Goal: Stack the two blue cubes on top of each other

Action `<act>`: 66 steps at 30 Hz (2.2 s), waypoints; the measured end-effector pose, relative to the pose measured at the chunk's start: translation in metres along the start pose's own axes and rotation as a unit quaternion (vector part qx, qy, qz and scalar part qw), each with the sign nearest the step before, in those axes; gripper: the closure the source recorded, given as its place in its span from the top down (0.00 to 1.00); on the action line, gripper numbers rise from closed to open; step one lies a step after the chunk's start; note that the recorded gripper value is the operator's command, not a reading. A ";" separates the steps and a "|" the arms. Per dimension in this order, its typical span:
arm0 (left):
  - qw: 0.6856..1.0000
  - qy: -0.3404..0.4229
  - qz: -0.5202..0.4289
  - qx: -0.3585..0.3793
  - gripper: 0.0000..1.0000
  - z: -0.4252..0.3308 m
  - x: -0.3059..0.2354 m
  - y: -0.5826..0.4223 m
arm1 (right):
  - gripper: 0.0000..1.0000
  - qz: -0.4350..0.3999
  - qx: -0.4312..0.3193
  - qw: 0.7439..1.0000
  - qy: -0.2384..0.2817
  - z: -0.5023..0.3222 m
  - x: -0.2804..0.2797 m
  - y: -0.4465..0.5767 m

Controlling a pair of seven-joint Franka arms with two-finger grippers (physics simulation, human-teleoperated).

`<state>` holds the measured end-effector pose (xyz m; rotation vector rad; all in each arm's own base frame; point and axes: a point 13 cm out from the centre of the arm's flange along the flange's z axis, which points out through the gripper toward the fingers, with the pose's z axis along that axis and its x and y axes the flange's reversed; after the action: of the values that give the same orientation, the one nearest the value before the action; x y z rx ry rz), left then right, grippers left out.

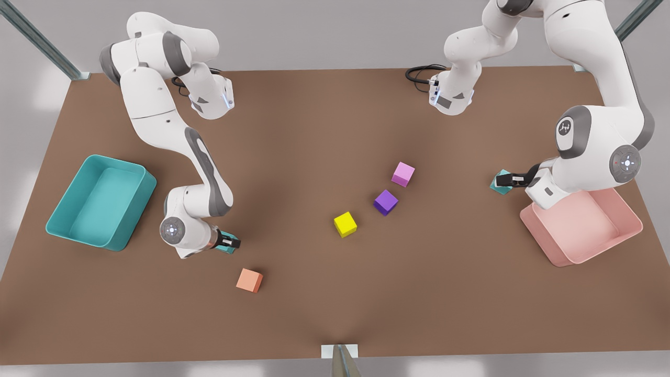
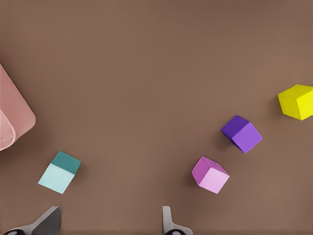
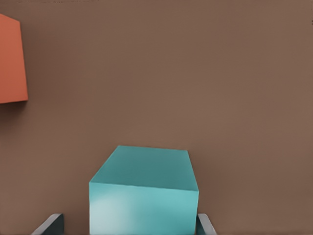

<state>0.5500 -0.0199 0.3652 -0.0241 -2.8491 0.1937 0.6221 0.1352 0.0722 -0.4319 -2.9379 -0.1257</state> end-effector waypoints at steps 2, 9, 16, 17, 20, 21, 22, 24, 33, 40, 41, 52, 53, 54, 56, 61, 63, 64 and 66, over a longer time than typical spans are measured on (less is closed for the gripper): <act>1.000 0.000 0.000 0.000 1.00 0.000 0.000 0.000 | 1.00 0.008 0.003 1.000 0.006 0.011 0.001 -0.003; 1.000 0.002 0.000 0.000 1.00 0.002 0.000 0.000 | 0.99 0.023 0.008 1.000 0.015 0.028 0.005 -0.003; 1.000 -0.002 -0.006 0.002 1.00 -0.004 -0.001 0.007 | 0.61 0.036 0.006 0.999 0.017 0.031 0.002 -0.003; 1.000 -0.002 -0.007 0.003 1.00 -0.004 -0.001 0.009 | 0.61 0.035 0.002 0.999 0.011 0.023 -0.002 0.001; 1.000 0.000 -0.007 0.003 1.00 -0.005 0.000 0.009 | 0.61 0.014 -0.025 0.999 -0.019 -0.026 -0.013 0.042; 1.000 0.000 -0.007 0.003 1.00 -0.005 0.000 0.009 | 0.61 0.001 -0.033 0.999 -0.026 -0.042 -0.008 0.062; 1.000 0.000 -0.007 0.002 1.00 -0.005 0.000 0.009 | 0.61 -0.013 -0.039 0.999 -0.034 -0.062 0.000 0.082; 1.000 0.001 -0.007 0.003 1.00 -0.004 0.000 0.009 | 0.62 -0.040 -0.048 0.997 -0.048 -0.098 0.022 0.118; 1.000 0.007 -0.007 0.004 1.00 0.001 -0.001 0.010 | 0.62 -0.115 -0.117 0.982 -0.091 -0.092 0.116 0.389; 1.000 0.010 -0.008 0.005 1.00 0.003 -0.002 0.011 | 0.62 -0.085 -0.107 0.986 -0.098 -0.057 0.197 0.448; 1.000 0.010 -0.009 0.005 1.00 0.003 -0.002 0.011 | 0.62 -0.080 -0.105 0.986 -0.098 -0.053 0.208 0.453; 1.000 0.004 -0.024 0.004 1.00 0.003 -0.005 0.023 | 0.63 0.010 -0.002 0.998 -0.069 -0.005 0.280 0.400; 1.000 0.007 -0.028 0.002 1.00 0.009 -0.005 0.026 | 0.64 0.017 0.008 0.998 -0.067 0.000 0.283 0.392; 0.999 0.007 -0.031 -0.001 1.00 0.011 -0.005 0.029 | 0.64 0.024 0.016 0.997 -0.065 0.007 0.285 0.386; 0.998 0.017 -0.057 -0.006 1.00 0.034 -0.004 0.050 | 0.65 0.038 0.028 0.997 -0.062 0.019 0.286 0.378; 0.992 0.052 -0.117 -0.007 1.00 0.140 0.027 0.126 | 1.00 0.067 0.039 0.995 -0.061 0.031 0.284 0.369; 0.994 0.052 -0.097 -0.016 1.00 0.166 0.033 0.137 | 1.00 0.076 0.040 0.994 -0.061 0.033 0.282 0.368; 0.995 0.047 -0.082 -0.019 1.00 0.173 0.033 0.141 | 1.00 0.081 0.036 0.994 -0.062 0.028 0.280 0.369; 0.998 0.035 -0.055 -0.023 1.00 0.179 0.030 0.150 | 1.00 0.097 0.012 0.993 -0.067 -0.007 0.263 0.372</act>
<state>0.4700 0.1065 0.1834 0.1133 -2.7747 0.1033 0.4834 0.5628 0.1475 -0.7466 -3.0028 -0.0384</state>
